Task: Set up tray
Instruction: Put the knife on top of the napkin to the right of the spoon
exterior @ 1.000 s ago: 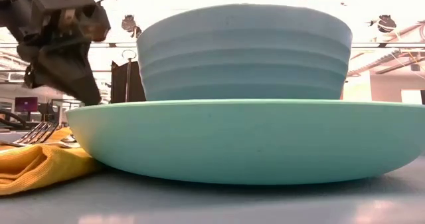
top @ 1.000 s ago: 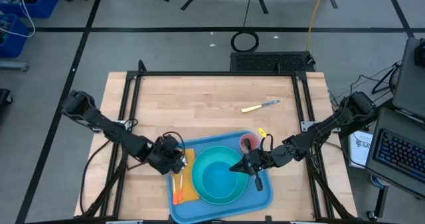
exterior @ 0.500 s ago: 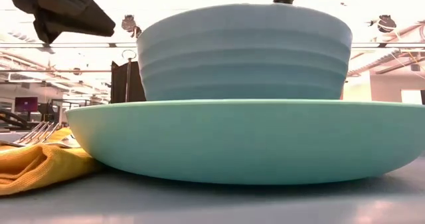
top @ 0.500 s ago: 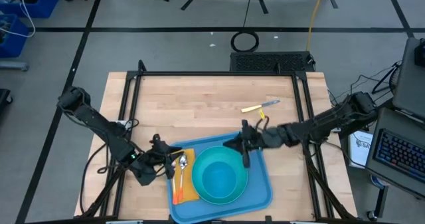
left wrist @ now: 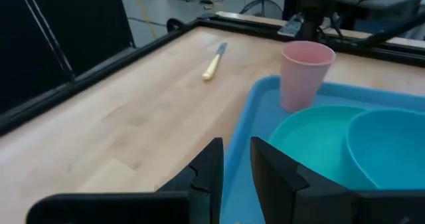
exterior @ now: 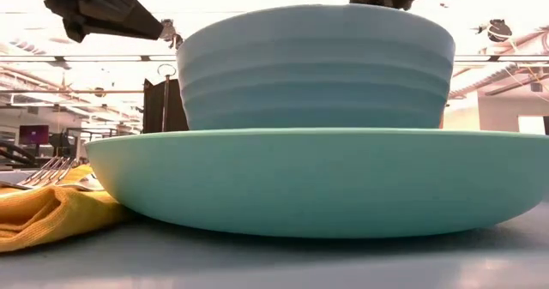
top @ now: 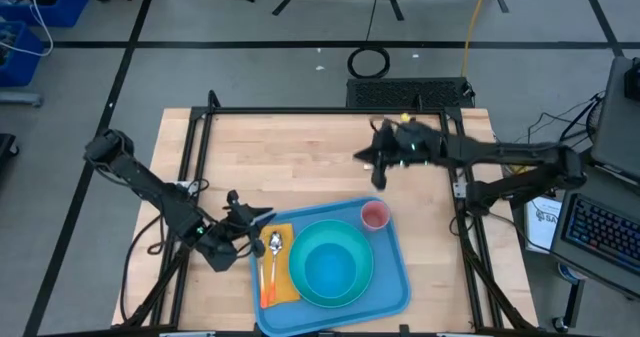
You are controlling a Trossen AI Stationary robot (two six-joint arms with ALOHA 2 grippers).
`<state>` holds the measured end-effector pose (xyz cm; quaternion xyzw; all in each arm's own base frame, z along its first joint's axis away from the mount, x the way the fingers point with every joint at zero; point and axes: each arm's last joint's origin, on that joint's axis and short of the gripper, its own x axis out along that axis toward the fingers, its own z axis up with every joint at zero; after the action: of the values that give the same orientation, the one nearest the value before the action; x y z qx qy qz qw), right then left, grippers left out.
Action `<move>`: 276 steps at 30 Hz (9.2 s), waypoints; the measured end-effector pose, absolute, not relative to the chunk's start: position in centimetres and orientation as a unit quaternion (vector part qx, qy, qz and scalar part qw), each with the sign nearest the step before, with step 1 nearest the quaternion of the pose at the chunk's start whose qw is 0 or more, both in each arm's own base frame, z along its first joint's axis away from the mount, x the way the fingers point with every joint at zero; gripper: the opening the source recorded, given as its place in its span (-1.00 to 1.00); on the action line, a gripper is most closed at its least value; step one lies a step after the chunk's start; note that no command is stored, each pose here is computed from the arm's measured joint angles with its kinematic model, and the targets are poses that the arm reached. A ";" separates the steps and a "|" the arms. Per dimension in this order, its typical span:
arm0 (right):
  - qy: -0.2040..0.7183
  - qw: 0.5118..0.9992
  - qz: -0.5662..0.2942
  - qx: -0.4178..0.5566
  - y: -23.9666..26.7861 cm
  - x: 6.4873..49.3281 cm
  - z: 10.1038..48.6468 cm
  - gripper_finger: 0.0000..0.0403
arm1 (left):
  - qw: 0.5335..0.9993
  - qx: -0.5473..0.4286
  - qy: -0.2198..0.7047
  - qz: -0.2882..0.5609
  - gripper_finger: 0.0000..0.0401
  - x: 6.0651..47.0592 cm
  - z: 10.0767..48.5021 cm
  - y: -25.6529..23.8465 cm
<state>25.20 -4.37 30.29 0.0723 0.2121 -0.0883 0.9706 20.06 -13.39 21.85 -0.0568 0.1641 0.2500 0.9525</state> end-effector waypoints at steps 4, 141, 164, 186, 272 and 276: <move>0.291 0.944 -0.154 0.017 -7.4 24.1 31.1 -1.00 | 0.950 -0.055 0.176 0.251 -0.62 19.7 22.4 -12.5; 0.636 0.752 -0.096 -0.146 -14.2 22.4 16.4 -0.90 | 0.933 -0.078 0.202 0.289 -0.62 18.9 21.7 -11.3; 0.497 0.755 -0.203 -0.376 -4.6 24.7 23.2 -0.90 | 0.927 -0.188 0.210 0.246 -0.62 21.0 22.3 -10.5; 0.276 0.777 -0.142 -0.548 11.6 27.8 22.3 -0.90 | 0.992 0.003 0.107 0.066 -0.62 23.3 24.1 -15.1; 0.244 0.722 -0.159 -0.627 11.8 31.8 19.3 -0.90 | 0.982 -0.119 0.118 0.083 0.02 27.5 21.7 -11.8; 0.233 0.733 -0.147 -0.622 11.9 31.9 19.3 -0.90 | 0.979 -0.136 0.122 0.087 0.02 27.5 21.6 -11.6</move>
<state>31.85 11.89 19.25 -0.6222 0.2332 -0.1466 0.7328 27.49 -11.61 21.61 -0.1359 0.1220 0.0868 0.9793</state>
